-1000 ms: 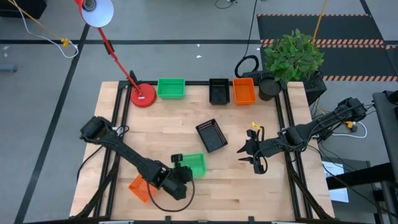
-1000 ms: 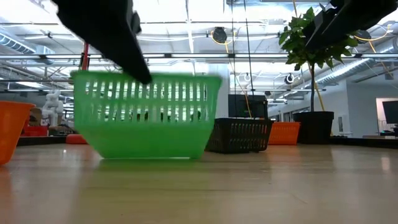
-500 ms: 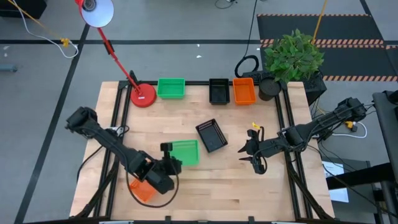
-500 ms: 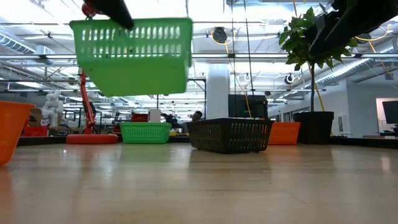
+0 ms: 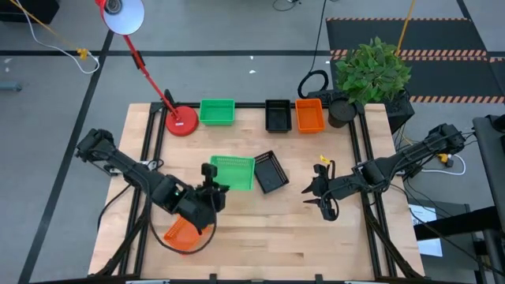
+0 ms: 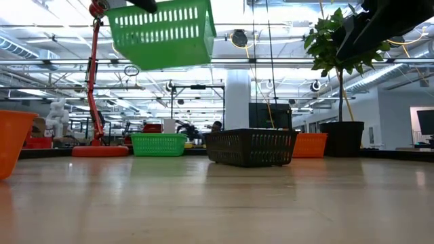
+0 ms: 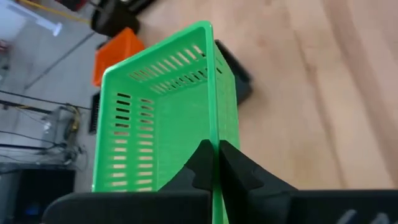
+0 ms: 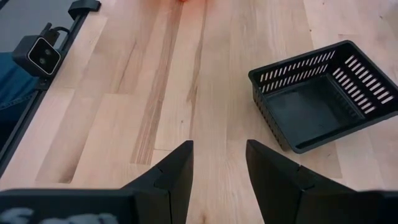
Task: Stack baskets by color
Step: Stack the bottom green bin on the top green bin
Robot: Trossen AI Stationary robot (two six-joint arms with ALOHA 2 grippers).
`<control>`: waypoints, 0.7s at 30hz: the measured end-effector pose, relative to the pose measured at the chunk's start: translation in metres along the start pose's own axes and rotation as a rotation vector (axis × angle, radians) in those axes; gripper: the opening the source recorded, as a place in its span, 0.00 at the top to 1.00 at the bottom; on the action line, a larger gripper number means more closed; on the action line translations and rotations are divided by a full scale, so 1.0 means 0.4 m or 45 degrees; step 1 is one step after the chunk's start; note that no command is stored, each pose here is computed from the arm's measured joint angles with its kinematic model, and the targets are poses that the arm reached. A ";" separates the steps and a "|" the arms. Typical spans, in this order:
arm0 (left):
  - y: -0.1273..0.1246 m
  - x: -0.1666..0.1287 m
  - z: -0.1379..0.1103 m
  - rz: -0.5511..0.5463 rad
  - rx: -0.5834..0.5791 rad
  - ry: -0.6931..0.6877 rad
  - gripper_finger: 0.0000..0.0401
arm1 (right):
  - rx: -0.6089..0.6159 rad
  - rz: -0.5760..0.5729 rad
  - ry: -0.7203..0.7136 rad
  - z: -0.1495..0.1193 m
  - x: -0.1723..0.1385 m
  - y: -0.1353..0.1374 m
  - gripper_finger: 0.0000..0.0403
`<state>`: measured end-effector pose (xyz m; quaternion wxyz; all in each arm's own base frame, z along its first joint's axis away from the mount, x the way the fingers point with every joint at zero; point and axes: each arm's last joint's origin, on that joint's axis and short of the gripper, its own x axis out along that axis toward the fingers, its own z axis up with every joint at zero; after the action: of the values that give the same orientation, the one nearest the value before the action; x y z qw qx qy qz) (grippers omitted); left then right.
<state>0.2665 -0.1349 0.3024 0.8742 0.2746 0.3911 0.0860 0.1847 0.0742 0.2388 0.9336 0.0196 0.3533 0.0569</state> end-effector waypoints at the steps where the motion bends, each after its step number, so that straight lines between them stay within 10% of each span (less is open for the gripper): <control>1: 0.012 -0.003 -0.001 0.014 0.004 -0.004 0.98 | 0.000 0.000 0.000 0.000 0.000 0.000 0.65; 21: 0.267 -0.050 -0.078 0.111 0.039 0.039 0.98 | 0.012 -0.002 0.001 0.000 0.000 0.000 0.65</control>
<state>0.2370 -0.0403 0.3568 0.8593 0.3033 0.3933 0.1223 0.1848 0.0743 0.2387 0.9334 0.0239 0.3538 0.0545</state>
